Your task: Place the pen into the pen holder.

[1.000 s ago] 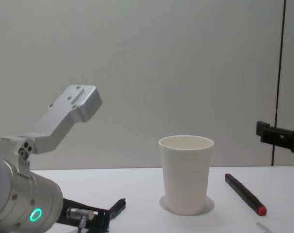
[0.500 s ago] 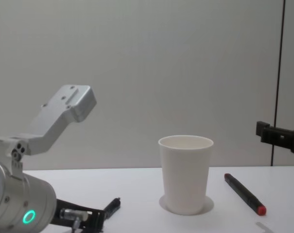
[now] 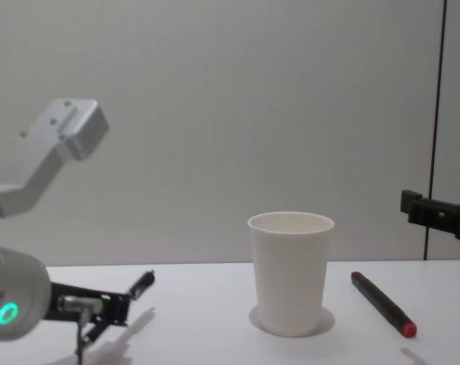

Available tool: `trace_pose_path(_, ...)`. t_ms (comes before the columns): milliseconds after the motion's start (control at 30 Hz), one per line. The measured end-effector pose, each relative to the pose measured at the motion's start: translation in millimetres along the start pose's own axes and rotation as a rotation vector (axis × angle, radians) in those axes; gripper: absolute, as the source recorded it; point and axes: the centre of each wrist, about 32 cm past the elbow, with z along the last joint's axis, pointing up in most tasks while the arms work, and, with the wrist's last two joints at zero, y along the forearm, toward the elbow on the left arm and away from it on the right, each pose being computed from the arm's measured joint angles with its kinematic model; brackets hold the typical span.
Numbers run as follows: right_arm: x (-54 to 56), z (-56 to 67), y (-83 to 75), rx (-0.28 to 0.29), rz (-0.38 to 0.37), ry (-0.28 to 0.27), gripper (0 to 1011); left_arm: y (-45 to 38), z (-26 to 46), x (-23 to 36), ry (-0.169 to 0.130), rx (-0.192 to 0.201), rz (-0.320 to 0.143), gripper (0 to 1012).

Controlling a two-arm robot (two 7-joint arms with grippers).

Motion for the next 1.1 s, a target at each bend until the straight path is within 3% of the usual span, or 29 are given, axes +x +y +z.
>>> trace_pose_path(300,0.0,0.0,0.0,0.0,0.0,0.0,1002,13.3,4.5,17.5,0.005,-0.091,0.043,138)
trace_pose_path(667,0.0,0.0,0.0,0.0,0.0,0.0,1002,26.9,4.0,38.8,-0.012,-0.218,0.064,138)
trace_pose_path(867,0.0,0.0,0.0,0.0,0.0,0.0,1001,31.6,1.0,49.6,-0.025,-0.303,0.049,138)
trace_pose_path(900,0.0,0.0,0.0,0.0,0.0,0.0,1002,32.7,0.1,52.6,-0.029,-0.333,0.037,138)
trace_pose_path(1100,0.0,0.0,0.0,0.0,0.0,0.0,1002,33.4,-3.9,60.5,-0.037,-0.402,-0.005,138)
